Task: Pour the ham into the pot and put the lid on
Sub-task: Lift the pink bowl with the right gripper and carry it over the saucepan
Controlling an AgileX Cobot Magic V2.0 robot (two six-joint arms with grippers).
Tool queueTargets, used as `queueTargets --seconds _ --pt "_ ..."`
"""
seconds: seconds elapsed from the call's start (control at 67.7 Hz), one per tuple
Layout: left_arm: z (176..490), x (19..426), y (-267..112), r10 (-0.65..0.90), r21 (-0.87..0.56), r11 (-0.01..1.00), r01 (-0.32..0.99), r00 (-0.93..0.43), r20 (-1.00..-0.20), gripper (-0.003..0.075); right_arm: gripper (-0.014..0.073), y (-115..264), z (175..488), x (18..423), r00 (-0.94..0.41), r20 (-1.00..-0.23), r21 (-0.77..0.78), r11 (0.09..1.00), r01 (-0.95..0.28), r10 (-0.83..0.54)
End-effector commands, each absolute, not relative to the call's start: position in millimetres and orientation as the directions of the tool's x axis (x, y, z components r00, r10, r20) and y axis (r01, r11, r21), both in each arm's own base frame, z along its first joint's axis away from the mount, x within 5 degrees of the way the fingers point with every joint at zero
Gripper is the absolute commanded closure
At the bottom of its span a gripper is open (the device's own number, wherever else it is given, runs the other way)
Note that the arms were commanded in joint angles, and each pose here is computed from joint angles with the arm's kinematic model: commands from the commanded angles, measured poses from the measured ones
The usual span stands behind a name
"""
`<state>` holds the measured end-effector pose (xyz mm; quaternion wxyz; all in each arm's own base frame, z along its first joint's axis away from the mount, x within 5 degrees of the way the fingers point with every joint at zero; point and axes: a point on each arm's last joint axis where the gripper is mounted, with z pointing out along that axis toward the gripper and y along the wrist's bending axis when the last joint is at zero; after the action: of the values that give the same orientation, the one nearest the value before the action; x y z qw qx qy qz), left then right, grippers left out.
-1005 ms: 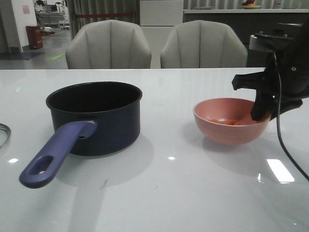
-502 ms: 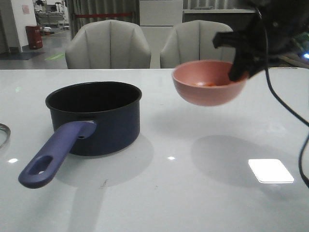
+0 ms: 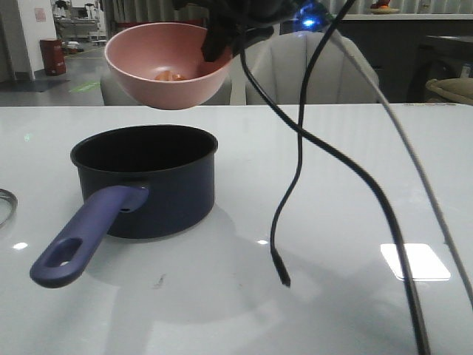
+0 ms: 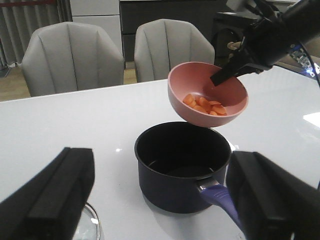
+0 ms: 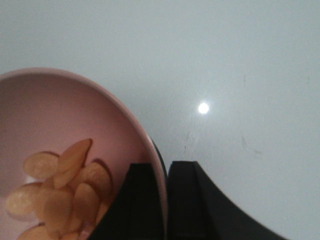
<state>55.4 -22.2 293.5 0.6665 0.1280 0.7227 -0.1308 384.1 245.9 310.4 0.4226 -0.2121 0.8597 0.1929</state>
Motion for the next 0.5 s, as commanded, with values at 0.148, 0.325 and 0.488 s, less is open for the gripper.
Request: queueTargets --seconds 0.148,0.325,0.488 --pt "308.8 55.3 -22.3 -0.031 -0.027 0.93 0.366 0.004 -1.0 0.0138 0.0458 249.7 350.8 378.9 -0.094 -0.996 0.059 0.845 -0.532 0.01" --pt "308.8 55.3 -22.3 -0.031 -0.027 0.93 0.366 0.004 -1.0 0.0138 0.0458 257.2 333.7 364.7 0.168 -0.986 -0.077 0.842 -0.534 0.016" --pt "308.8 55.3 -22.3 -0.031 -0.027 0.93 0.366 0.004 -1.0 0.0138 0.0458 254.4 325.2 357.8 0.335 -0.941 -0.217 0.854 -0.473 -0.054"
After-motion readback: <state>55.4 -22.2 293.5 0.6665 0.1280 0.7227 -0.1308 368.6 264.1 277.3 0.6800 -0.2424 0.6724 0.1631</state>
